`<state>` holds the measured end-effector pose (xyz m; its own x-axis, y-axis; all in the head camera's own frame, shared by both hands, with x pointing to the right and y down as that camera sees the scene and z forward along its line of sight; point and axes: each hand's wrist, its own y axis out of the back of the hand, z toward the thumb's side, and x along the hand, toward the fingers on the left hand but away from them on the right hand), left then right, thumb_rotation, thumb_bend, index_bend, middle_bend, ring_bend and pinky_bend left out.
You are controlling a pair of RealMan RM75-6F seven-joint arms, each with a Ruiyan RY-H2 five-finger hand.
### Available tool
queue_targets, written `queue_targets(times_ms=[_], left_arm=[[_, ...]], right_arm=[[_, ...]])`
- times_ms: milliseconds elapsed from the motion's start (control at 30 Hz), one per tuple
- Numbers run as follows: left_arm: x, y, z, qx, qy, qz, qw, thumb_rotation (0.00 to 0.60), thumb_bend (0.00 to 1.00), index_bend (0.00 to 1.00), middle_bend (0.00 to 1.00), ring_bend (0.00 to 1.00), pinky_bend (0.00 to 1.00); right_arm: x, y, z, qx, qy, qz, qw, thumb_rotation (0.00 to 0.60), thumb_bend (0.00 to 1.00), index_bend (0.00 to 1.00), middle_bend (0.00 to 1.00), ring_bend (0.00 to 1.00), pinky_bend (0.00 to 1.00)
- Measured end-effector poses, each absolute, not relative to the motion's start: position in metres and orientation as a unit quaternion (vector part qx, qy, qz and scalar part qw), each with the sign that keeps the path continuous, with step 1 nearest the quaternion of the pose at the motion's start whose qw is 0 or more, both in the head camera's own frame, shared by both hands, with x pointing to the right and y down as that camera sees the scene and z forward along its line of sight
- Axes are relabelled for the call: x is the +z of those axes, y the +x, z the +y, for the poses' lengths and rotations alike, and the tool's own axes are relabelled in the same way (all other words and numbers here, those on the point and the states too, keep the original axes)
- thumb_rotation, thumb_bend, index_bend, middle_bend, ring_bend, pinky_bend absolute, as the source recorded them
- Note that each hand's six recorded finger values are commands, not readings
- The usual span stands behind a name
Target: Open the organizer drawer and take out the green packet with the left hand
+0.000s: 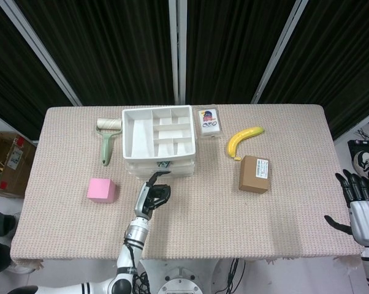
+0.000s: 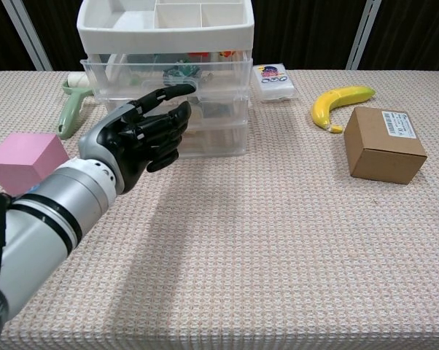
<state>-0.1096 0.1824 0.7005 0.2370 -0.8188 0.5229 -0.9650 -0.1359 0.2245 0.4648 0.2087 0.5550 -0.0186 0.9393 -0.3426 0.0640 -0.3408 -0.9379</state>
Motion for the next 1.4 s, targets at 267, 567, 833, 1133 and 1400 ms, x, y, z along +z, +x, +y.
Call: queue_targets(times_ms=[267, 567, 833, 1133, 1400], left_arm=[[0.697, -0.114, 0.197, 0.164, 0.755, -0.6, 0.208, 0.6, 0.37, 0.15, 0.78, 0.88, 1.0], [0.669, -0.132, 0.196, 0.175, 0.787, -0.59, 0.048, 0.6, 0.36, 0.27, 0.79, 0.88, 1.0], [0.64, -0.161, 0.163, 0.231, 0.798, -0.539, -0.142, 0.6, 0.28, 0.27, 0.8, 0.9, 1.0], [0.651, -0.168, 0.144, 0.334, 0.801, -0.459, -0.19, 0.6, 0.24, 0.22, 0.81, 0.91, 1.0], [0.656, -0.173, 0.138, 0.371, 0.79, -0.439, -0.213, 0.6, 0.23, 0.23, 0.81, 0.92, 1.0]], right_arm=[[0.558, 0.463, 0.201, 0.572, -0.589, -0.421, 0.386, 0.6, 0.03, 0.0, 0.0, 0.0, 0.0], [0.555, 0.467, 0.193, 0.568, -0.586, -0.425, 0.391, 0.6, 0.03, 0.0, 0.0, 0.0, 0.0], [0.542, 0.468, 0.188, 0.557, -0.579, -0.435, 0.406, 0.6, 0.03, 0.0, 0.0, 0.0, 0.0], [0.538, 0.469, 0.191, 0.557, -0.579, -0.436, 0.406, 0.6, 0.03, 0.0, 0.0, 0.0, 0.0], [0.543, 0.47, 0.194, 0.561, -0.58, -0.436, 0.398, 0.6, 0.03, 0.0, 0.0, 0.0, 0.0]])
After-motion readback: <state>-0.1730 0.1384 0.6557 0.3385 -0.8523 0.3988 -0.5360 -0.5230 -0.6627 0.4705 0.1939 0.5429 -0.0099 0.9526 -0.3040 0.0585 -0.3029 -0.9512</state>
